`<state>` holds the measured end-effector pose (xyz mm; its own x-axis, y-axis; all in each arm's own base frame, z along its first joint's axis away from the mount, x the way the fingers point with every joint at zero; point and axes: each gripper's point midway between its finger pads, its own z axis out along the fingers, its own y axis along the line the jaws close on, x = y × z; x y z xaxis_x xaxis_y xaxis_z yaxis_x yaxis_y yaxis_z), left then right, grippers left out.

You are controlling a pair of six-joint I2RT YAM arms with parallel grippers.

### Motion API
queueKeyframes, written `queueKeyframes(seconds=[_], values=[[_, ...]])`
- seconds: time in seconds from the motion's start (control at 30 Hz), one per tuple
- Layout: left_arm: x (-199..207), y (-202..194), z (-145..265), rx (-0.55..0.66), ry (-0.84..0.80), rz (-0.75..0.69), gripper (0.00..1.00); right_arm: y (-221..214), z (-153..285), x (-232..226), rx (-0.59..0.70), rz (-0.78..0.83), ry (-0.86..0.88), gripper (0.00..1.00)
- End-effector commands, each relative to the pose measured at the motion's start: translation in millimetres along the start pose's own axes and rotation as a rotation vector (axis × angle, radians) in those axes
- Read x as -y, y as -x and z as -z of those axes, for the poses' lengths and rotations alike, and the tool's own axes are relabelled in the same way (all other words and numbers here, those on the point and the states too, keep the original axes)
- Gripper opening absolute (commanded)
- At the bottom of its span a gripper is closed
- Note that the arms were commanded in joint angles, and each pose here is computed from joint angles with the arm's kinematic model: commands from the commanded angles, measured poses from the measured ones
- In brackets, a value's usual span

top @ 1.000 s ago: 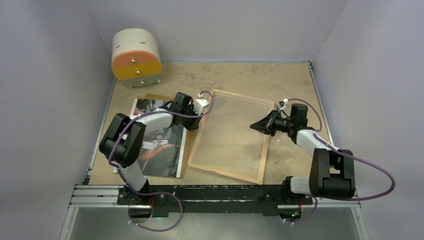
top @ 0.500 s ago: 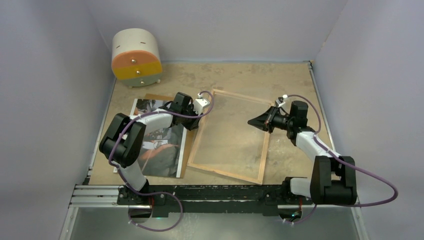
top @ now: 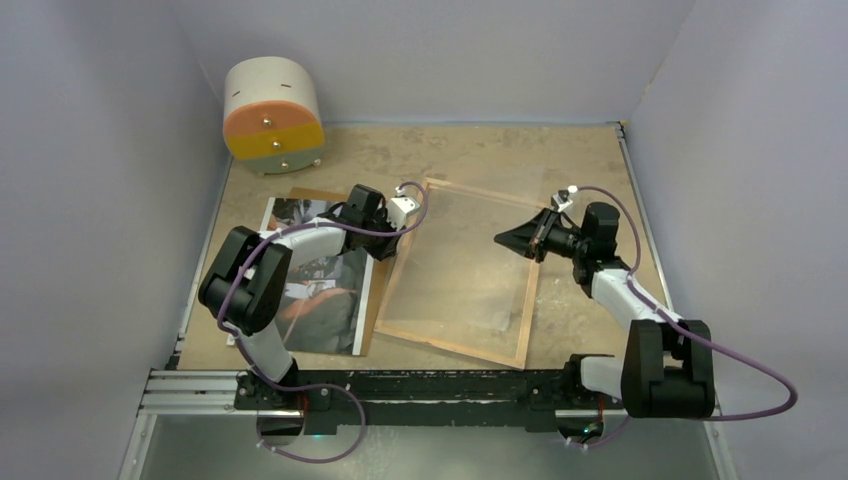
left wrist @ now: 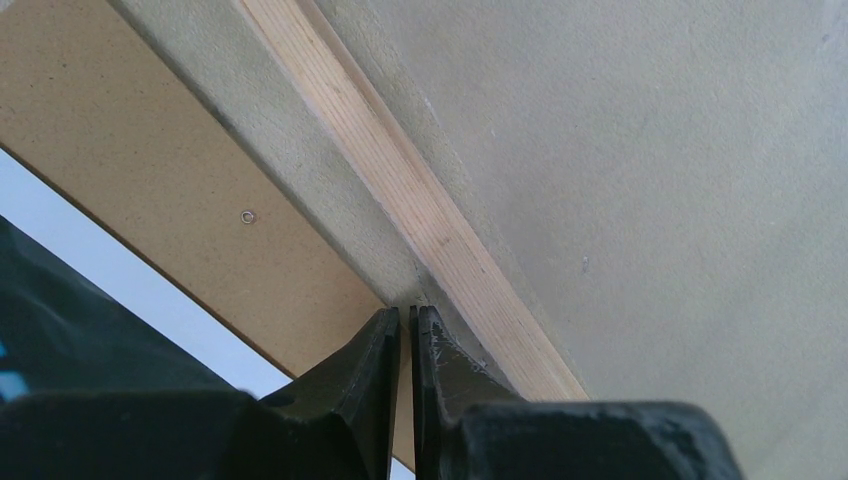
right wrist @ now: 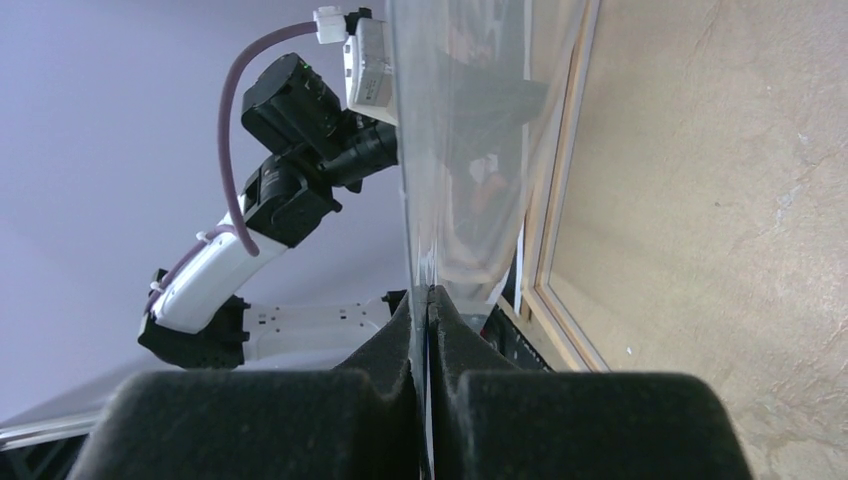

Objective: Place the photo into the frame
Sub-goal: Place the photo frame item in the photo frame.

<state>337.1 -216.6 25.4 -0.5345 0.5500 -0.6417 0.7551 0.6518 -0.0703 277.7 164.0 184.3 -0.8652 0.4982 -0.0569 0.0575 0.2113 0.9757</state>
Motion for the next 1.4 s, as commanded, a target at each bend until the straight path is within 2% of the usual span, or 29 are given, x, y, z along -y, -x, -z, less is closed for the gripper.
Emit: queueKeyframes(seconds=[0.0,0.23,0.57,0.9,1.37], values=[[5.0,-7.9,-1.9,-0.019,-0.014,0.011,0.12,-3.6,-3.2,-1.8,-0.022,0.01,0.037,0.0],[4.8,-8.1,-2.0,-0.019,-0.012,0.012,0.11,-8.1,-16.0,5.2,-0.071,0.081,-0.006,0.0],[4.8,-11.0,-2.2,-0.026,-0.011,0.006,0.1,-7.1,-20.1,21.6,-0.08,0.075,-0.025,0.0],[5.1,-9.6,-2.3,-0.025,-0.015,0.011,0.07,-6.6,-17.6,-8.3,-0.058,0.071,0.097,0.0],[5.4,-9.1,-1.6,-0.027,-0.017,0.018,0.03,-7.7,-25.5,-14.4,-0.073,0.117,0.08,0.0]])
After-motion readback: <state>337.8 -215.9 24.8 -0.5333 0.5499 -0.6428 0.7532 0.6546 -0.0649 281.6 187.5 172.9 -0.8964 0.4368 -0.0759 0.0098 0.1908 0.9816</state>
